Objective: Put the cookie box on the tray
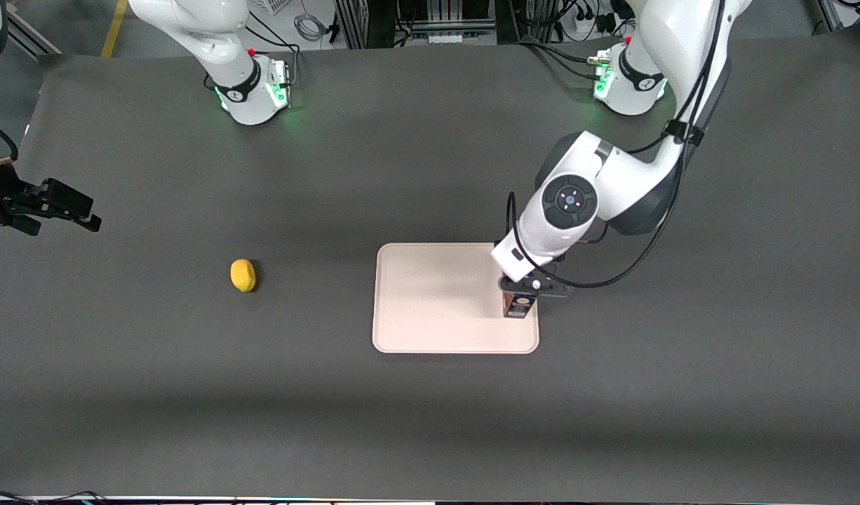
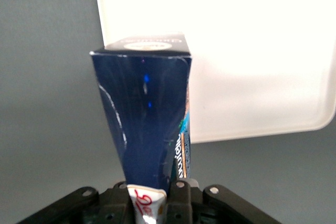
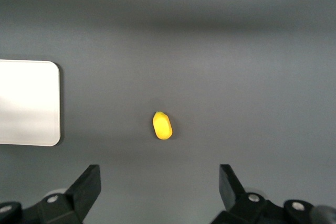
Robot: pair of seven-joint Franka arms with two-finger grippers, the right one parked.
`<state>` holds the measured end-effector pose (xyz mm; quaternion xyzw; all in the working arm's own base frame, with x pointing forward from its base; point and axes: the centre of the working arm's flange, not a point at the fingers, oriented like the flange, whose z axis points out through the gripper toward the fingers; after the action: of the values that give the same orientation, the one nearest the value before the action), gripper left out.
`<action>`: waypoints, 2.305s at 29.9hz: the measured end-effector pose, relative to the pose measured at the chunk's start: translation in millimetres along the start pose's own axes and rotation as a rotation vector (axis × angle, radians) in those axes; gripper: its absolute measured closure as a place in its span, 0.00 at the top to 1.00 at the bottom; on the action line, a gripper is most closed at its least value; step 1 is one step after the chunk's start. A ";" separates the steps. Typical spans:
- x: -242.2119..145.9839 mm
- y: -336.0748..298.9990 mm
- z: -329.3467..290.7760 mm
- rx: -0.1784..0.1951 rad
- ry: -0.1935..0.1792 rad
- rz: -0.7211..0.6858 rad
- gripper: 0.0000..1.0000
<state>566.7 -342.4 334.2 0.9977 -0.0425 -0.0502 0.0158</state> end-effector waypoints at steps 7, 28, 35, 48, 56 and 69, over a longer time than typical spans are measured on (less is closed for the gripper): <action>18.0 -5.4 25.7 -0.016 0.019 -0.011 0.21; 31.7 -8.5 53.3 -0.026 0.007 -0.020 0.38; 37.3 -16.7 53.6 -0.026 0.009 -0.027 0.76; 51.4 -18.2 -1.5 -0.021 0.016 -0.038 0.99; 34.1 -44.4 -110.2 0.007 0.035 -0.029 1.00; -25.0 -188.2 -261.9 0.036 0.031 -0.008 1.00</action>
<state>584.1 -145.7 590.3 0.9987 -0.0392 -0.0338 -0.0017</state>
